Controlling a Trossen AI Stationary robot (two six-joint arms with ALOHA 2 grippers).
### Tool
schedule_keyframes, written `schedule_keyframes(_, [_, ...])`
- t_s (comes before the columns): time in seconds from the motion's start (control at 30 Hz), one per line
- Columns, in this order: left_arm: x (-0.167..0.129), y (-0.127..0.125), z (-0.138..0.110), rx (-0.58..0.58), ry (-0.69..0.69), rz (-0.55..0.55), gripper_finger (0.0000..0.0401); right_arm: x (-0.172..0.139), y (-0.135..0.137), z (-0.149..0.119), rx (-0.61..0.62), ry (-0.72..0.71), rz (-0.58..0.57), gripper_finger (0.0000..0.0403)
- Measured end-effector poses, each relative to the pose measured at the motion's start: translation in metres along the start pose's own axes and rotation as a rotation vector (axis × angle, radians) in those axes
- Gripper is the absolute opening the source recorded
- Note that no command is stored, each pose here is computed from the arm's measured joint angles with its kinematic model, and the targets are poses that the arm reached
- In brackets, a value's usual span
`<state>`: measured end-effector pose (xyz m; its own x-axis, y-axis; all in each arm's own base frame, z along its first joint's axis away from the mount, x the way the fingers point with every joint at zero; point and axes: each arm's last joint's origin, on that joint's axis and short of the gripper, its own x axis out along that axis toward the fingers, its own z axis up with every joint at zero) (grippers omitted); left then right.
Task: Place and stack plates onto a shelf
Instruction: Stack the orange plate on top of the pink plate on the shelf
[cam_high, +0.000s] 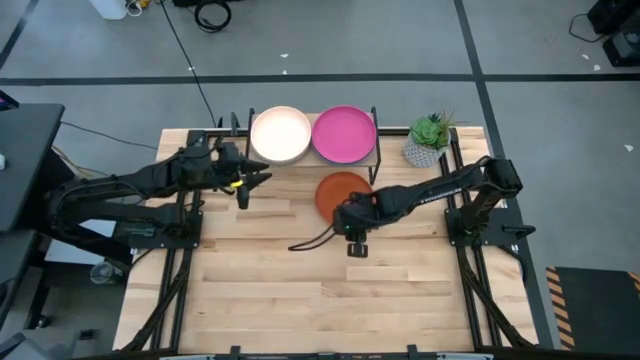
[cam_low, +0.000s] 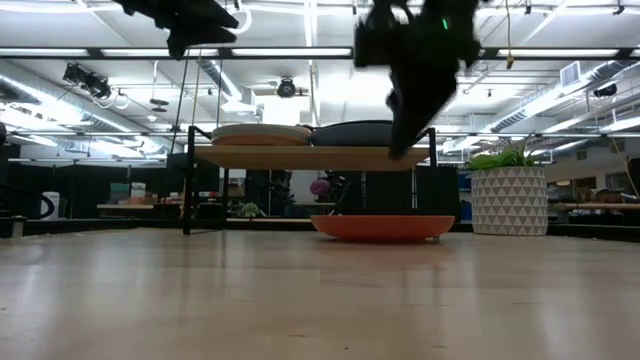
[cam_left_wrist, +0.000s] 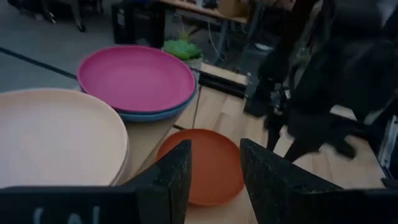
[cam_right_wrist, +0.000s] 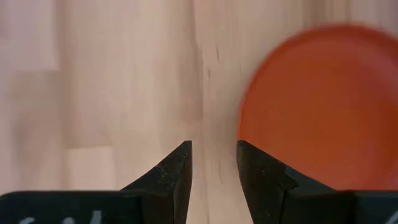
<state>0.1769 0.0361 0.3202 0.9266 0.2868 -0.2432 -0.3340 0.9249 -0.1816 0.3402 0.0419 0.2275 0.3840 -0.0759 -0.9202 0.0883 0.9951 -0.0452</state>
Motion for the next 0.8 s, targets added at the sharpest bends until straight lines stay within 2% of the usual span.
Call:
schedule_keyframes(0.23, [-0.011,0.002,-0.001,-0.007,-0.006,0.021,0.0142,0.035,-0.004,-0.034,-0.063,0.058,-0.043,0.0133])
schedule_keyframes(0.4, [-0.011,0.003,-0.005,-0.002,0.037,0.03,0.0142,0.042,-0.008,-0.041,-0.072,0.06,-0.126,0.0133])
schedule_keyframes(0.8, [-0.011,0.004,-0.009,0.015,0.078,0.039,0.0142,0.06,-0.009,-0.06,-0.154,0.045,-0.142,0.0131])
